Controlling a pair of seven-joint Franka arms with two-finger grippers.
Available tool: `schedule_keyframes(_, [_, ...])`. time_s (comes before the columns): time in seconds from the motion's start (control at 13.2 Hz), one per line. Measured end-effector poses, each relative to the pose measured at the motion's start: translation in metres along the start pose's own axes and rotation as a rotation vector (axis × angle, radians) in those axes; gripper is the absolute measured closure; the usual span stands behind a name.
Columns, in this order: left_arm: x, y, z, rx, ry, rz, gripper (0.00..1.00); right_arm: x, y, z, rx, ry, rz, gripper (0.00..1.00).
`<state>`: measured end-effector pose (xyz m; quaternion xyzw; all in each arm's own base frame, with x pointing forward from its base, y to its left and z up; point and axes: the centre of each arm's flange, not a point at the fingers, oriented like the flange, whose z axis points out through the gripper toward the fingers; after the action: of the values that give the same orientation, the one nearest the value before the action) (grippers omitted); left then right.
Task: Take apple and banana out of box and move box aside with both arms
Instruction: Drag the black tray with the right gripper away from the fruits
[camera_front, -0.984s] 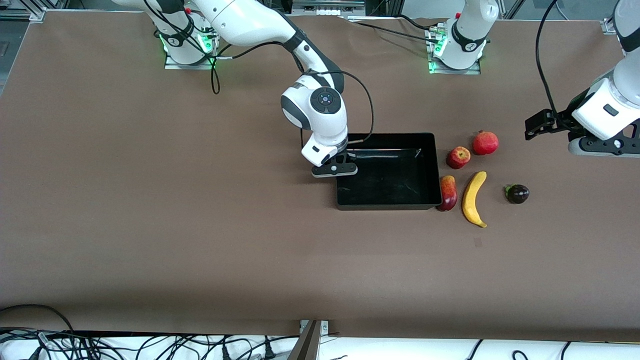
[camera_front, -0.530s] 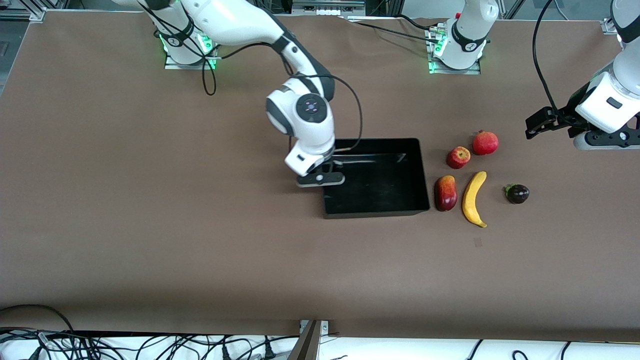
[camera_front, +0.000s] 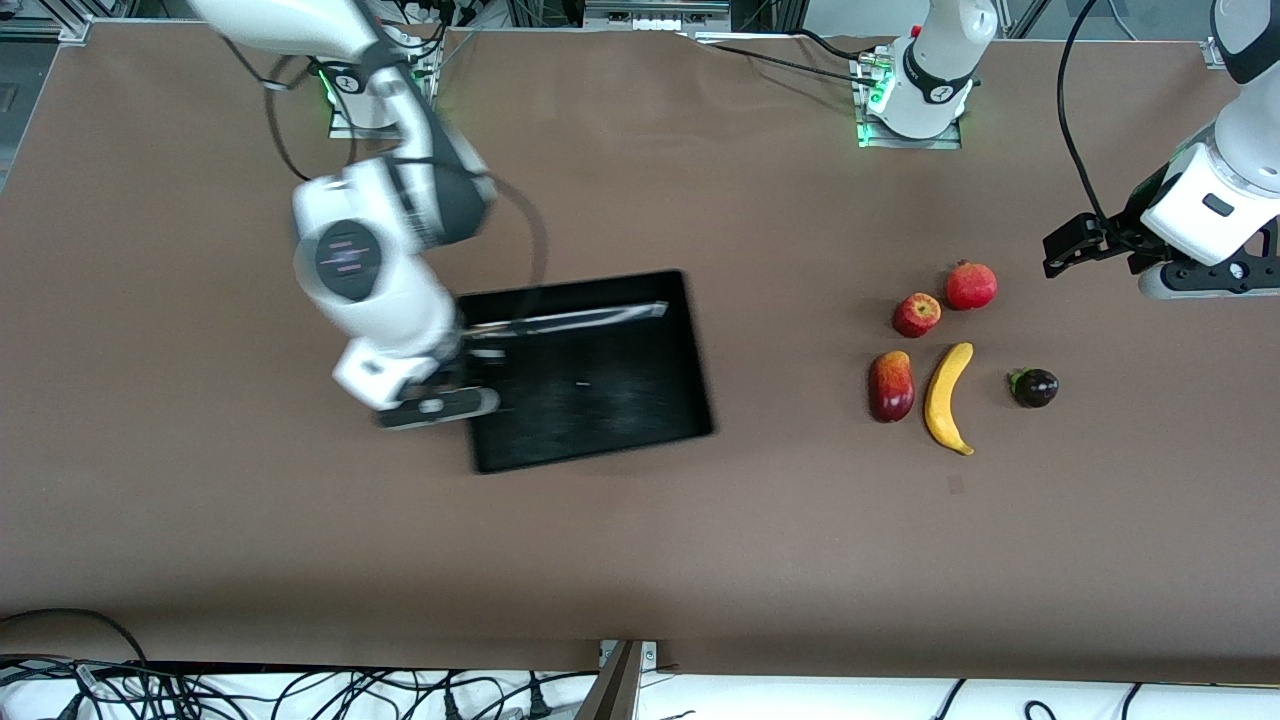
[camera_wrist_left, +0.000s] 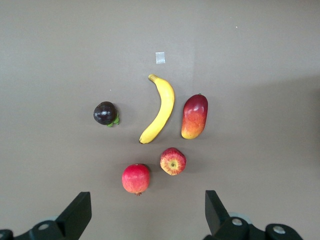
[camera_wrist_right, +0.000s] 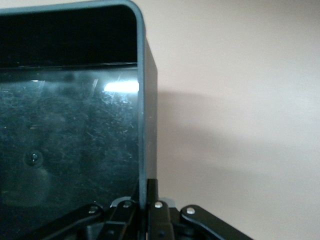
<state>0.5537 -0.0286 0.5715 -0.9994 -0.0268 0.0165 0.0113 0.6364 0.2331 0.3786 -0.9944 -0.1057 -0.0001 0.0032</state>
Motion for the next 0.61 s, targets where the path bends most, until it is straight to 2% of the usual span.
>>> schedule_keyframes(0.15, [-0.003, 0.0, -0.002, 0.001, -0.006, 0.003, 0.0, -0.019, 0.08, 0.02, -0.007, -0.001, -0.015, 0.96])
schedule_keyframes(0.3, [-0.005, 0.0, -0.004, 0.001, -0.007, 0.003, 0.0, -0.043, 0.146, 0.055, -0.029, 0.027, -0.026, 0.96])
schedule_keyframes(0.61, [-0.005, 0.0, -0.004, 0.001, -0.01, 0.003, 0.0, -0.101, 0.231, 0.123, -0.034, 0.056, 0.024, 0.96])
